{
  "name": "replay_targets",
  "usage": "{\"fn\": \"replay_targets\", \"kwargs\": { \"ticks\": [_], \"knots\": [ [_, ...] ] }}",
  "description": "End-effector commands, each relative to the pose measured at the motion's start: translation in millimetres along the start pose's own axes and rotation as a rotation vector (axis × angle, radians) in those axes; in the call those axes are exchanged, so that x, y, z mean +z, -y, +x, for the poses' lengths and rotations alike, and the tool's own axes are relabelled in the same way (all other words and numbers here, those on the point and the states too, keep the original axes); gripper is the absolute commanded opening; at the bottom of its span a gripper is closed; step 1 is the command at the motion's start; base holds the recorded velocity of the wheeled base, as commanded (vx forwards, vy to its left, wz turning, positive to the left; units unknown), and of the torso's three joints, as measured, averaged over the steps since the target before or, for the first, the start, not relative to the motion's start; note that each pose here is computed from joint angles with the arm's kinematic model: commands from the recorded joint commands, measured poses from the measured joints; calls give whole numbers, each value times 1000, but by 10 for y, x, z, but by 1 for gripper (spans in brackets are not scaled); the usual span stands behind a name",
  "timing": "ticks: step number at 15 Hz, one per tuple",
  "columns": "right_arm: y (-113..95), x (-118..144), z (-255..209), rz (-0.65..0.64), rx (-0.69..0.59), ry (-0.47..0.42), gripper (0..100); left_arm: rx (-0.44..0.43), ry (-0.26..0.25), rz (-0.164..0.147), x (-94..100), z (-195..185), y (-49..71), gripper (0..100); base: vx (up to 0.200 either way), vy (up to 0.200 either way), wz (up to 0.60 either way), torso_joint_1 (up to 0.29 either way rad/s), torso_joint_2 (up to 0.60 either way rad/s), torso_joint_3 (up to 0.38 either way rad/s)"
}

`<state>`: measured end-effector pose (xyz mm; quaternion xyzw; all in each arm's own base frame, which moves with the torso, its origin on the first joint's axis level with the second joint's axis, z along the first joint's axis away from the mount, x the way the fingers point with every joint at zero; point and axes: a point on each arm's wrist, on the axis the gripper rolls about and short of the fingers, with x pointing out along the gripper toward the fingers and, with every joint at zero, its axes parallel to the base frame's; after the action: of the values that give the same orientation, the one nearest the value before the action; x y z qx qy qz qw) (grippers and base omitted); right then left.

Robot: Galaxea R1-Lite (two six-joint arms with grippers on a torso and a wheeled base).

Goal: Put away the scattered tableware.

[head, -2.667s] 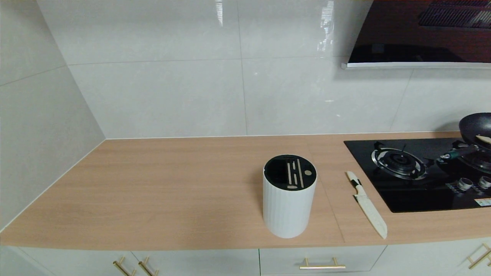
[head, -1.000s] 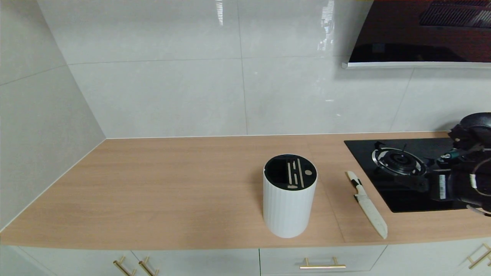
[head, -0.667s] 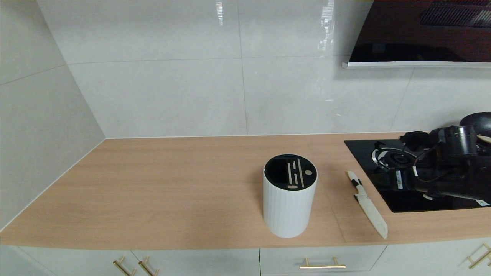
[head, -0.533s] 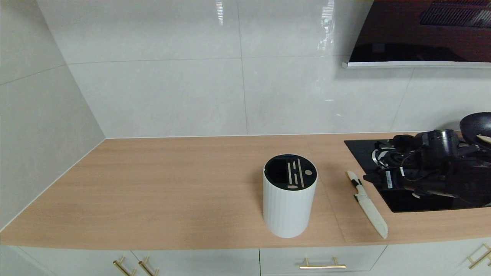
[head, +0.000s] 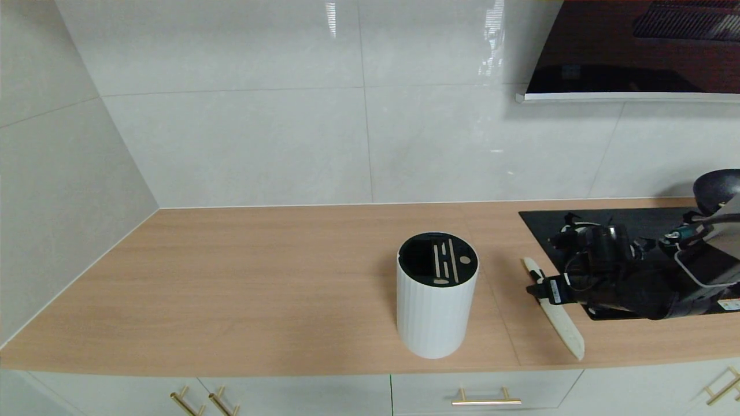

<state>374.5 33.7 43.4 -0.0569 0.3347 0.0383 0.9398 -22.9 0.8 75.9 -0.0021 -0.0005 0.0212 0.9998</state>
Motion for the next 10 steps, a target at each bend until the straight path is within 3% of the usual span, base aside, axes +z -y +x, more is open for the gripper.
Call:
{"fn": "replay_targets", "kwargs": {
  "ticks": [1,10],
  "knots": [
    [-15,-128,146,-7,1,-45,100,1,-1,0,-1,0,0,100,0,0,0,0,0,0],
    [87,-233,435,9,-67,-71,100,1,-1,0,-1,0,0,100,0,0,0,0,0,0]
  ]
}}
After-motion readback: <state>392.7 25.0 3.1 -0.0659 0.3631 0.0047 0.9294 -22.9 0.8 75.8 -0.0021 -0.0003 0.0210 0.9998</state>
